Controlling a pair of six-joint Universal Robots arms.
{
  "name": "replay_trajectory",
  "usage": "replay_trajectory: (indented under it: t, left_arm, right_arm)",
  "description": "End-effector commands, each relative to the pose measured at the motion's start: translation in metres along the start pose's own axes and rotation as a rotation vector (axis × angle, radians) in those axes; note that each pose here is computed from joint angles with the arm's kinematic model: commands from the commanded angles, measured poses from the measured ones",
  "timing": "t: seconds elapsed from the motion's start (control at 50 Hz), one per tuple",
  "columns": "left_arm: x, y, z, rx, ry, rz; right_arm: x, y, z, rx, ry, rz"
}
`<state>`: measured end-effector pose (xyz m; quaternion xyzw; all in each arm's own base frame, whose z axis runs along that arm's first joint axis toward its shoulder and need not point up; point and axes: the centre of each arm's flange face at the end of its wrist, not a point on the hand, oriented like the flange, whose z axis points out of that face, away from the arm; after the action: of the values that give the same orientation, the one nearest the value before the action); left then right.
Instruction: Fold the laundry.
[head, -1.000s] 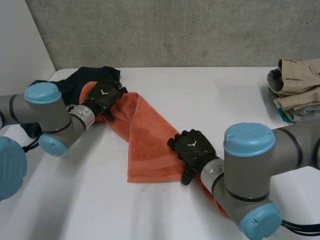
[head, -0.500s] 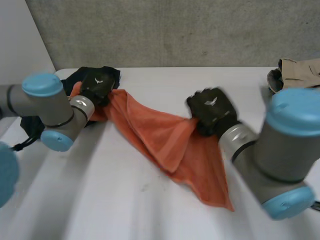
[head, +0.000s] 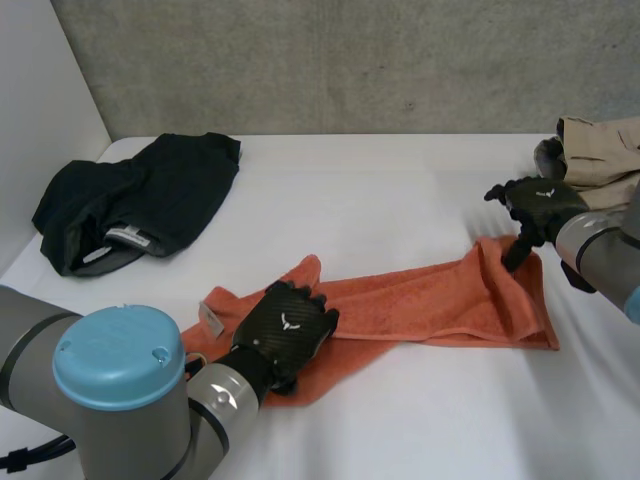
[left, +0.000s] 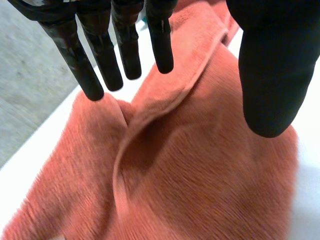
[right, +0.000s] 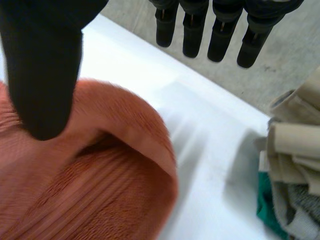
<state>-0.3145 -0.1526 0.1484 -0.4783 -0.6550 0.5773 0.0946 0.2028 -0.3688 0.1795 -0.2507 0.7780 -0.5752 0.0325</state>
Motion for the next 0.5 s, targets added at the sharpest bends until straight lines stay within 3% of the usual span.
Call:
replay_trajectory:
  t: [0.02, 0.2, 0.36, 0.5]
  left_arm:
    - [-0.048, -0.043, -0.012, 0.118, -0.18, -0.012]
    - [-0.1, -0.052, -0.043, 0.136, -0.329, -0.103]
    - [-0.134, 0.005, -0.049, -0.112, -0.355, -0.284]
    - [-0.141, 0.047, -0.052, -0.261, -0.338, -0.398]
  right_arm:
    - [0.001, -0.013, -0.016, 0.028, 0.012, -0.014]
    - [-0.006, -0.047, -0.077, 0.102, 0.017, -0.194]
    - [-0.027, -0.011, -0.115, -0.048, -0.077, -0.462]
    - [-0.039, 0.014, -0.123, -0.109, -0.144, -0.468]
